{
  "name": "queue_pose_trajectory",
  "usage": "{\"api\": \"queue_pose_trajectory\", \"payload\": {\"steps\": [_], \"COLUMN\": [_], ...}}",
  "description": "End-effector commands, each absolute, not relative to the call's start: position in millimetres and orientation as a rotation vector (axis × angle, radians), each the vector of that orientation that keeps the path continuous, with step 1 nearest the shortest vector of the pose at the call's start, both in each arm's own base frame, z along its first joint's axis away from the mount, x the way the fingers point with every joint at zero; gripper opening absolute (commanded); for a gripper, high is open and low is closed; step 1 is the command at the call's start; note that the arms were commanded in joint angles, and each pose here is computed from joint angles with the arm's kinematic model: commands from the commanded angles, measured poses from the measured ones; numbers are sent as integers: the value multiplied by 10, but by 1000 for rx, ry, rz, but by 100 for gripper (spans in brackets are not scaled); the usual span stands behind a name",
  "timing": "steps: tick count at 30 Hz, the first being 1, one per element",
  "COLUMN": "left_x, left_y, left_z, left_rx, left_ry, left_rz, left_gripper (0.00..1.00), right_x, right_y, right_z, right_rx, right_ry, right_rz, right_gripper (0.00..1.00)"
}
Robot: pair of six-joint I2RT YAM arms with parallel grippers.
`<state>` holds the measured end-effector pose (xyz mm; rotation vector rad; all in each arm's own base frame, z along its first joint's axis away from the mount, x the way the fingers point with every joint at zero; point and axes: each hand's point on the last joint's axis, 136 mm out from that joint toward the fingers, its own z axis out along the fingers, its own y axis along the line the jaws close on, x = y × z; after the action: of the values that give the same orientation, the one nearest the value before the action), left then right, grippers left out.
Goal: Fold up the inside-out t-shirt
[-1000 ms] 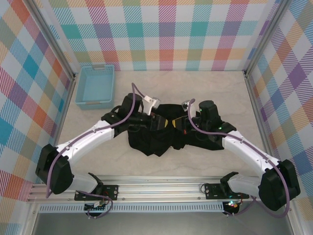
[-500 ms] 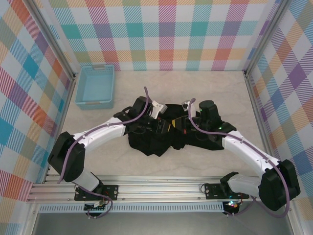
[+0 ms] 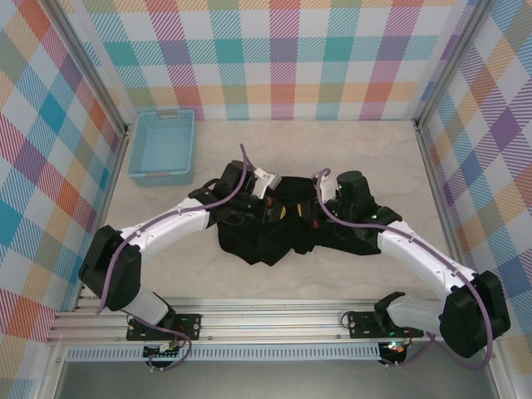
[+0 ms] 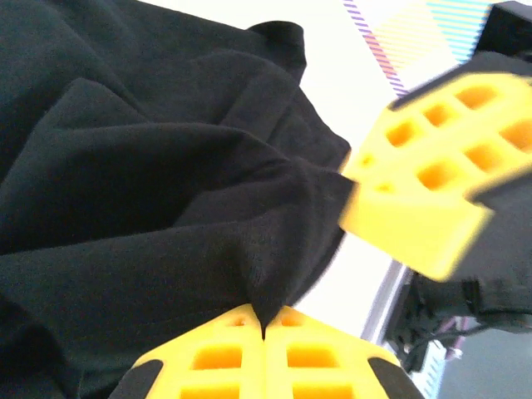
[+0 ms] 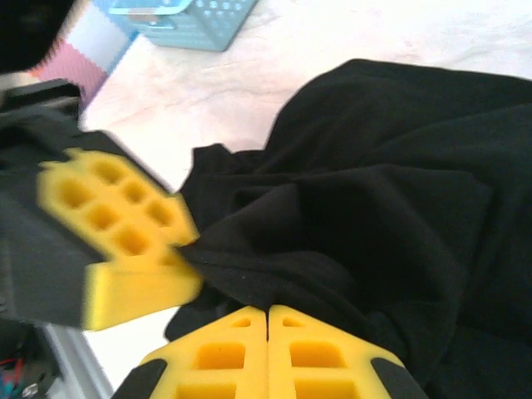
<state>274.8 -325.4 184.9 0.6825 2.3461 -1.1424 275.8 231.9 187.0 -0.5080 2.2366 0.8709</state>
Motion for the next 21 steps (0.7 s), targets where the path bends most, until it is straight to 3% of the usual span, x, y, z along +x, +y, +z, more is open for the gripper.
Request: {"api": "queue_pose_trajectory", "payload": {"steps": [1, 3, 7, 13, 21], "left_x": [2555, 2523, 2575, 2681, 2664], "left_y": [-3205, -3208, -3197, -3139, -3148], "left_z": [2363, 2482, 2617, 2790, 3027], "left_rx": [718, 684, 558, 441, 428], "left_ry": [2294, 2308, 2337, 2336, 2307], "left_rz": [-1272, -1337, -1408, -1439, -1518], "left_gripper": [0, 0, 0, 0, 0], "right_x": [2901, 2929, 2976, 2621, 2085], "right_y": [2254, 2271, 2201, 2408, 2900], "right_z": [1923, 1878, 1873, 2244, 2516], "right_rx": [-538, -571, -547, -703, -945], "right_ry": [2245, 2267, 2282, 2067, 1859], "right_rz": [686, 605, 521, 769, 1199], "right_gripper": [0, 3, 19, 38, 40]}}
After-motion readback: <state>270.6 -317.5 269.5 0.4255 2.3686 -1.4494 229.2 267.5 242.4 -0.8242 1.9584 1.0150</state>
